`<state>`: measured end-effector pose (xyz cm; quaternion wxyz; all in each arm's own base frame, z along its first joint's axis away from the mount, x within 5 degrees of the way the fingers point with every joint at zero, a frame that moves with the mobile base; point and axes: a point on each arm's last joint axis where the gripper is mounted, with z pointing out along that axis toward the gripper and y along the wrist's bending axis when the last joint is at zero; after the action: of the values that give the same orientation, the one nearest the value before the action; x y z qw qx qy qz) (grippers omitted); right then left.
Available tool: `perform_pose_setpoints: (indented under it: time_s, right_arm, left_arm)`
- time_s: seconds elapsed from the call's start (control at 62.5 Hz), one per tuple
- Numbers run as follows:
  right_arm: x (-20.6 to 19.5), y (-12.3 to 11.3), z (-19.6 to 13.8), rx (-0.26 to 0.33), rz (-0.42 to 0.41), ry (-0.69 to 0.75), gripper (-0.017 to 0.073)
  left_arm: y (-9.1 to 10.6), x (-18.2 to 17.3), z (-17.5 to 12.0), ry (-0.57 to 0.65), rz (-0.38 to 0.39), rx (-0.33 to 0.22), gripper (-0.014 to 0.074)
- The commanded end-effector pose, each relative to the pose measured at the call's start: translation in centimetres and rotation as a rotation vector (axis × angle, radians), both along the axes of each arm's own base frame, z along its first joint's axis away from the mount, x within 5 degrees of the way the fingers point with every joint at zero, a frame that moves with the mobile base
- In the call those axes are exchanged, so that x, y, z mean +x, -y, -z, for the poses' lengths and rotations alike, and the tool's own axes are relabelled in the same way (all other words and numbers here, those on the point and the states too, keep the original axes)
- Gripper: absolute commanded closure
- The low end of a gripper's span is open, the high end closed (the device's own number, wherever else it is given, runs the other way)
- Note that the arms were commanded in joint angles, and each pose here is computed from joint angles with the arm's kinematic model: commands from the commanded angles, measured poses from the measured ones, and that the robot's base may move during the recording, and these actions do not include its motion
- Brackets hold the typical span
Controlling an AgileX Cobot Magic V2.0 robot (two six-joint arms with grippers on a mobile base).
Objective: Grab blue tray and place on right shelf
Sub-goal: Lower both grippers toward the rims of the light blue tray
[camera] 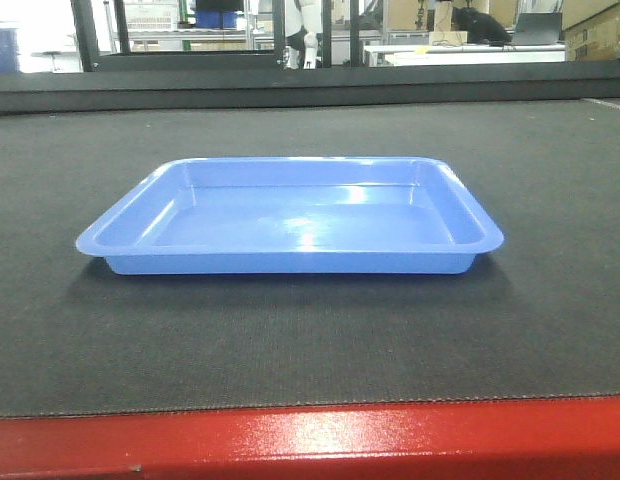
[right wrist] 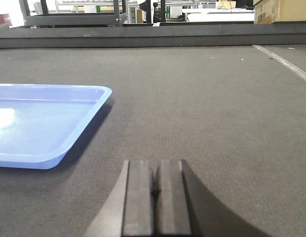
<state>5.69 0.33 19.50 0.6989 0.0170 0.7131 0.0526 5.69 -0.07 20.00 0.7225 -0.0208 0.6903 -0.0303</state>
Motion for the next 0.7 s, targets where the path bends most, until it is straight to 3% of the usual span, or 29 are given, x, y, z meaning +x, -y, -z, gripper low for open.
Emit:
perform_pose_setpoints:
  time_s: [0.0,0.687]
  right_arm:
    - [-0.33,0.12,-1.85,-0.001,0.012,0.137,0.0503]
    - [-0.39,0.18,-2.28,0.001,0.019,0.184,0.0503]
  left_arm:
    - [-0.06,-0.1,-0.25,0.089,-0.004,-0.009,0.0639]
    - [-0.07,-0.1,-0.38,0.102,-0.006,-0.011,0.0639]
